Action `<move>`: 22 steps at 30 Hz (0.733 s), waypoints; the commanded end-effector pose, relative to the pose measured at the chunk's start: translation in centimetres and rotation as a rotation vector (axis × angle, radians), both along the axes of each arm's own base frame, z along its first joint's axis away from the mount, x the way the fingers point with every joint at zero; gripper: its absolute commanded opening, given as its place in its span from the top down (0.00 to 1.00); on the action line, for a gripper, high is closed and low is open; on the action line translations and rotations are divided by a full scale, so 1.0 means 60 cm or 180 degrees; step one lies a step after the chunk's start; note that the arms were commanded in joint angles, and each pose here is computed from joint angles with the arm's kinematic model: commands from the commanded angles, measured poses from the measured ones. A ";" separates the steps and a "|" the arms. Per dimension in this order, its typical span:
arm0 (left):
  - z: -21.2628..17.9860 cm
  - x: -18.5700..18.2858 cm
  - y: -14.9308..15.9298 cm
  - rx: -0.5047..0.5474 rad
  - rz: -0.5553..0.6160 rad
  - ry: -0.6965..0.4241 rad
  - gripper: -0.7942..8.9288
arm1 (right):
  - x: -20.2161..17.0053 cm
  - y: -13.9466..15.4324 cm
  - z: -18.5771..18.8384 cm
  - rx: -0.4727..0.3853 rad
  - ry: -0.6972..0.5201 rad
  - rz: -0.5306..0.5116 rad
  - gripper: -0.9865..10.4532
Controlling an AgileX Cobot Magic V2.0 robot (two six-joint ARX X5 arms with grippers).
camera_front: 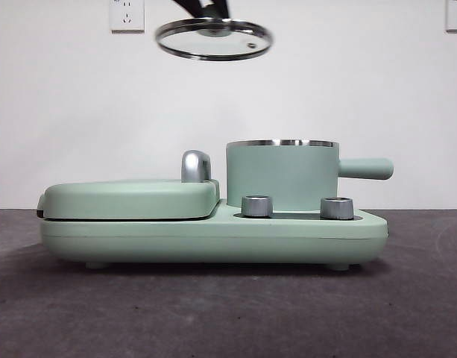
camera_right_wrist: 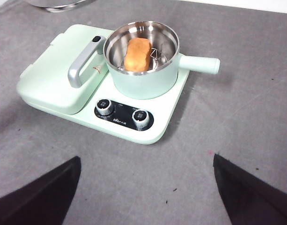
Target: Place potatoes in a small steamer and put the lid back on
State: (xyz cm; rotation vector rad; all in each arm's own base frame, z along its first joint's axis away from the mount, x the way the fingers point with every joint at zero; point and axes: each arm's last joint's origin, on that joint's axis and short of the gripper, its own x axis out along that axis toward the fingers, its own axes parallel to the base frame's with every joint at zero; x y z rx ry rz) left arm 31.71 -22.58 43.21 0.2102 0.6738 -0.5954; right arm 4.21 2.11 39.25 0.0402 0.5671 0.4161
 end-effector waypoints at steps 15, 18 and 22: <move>-0.081 0.028 -0.128 -0.0051 -0.0283 -0.0014 0.91 | -0.041 -0.020 -0.019 0.0210 -0.0182 -0.0058 0.52; -0.088 0.033 -0.129 -0.0048 -0.0250 0.0026 0.91 | -0.041 -0.020 -0.019 0.0209 -0.0183 -0.0057 0.52; -0.104 0.041 -0.136 0.0000 -0.0230 0.0066 0.91 | -0.041 -0.020 -0.019 0.0210 -0.0181 -0.0058 0.52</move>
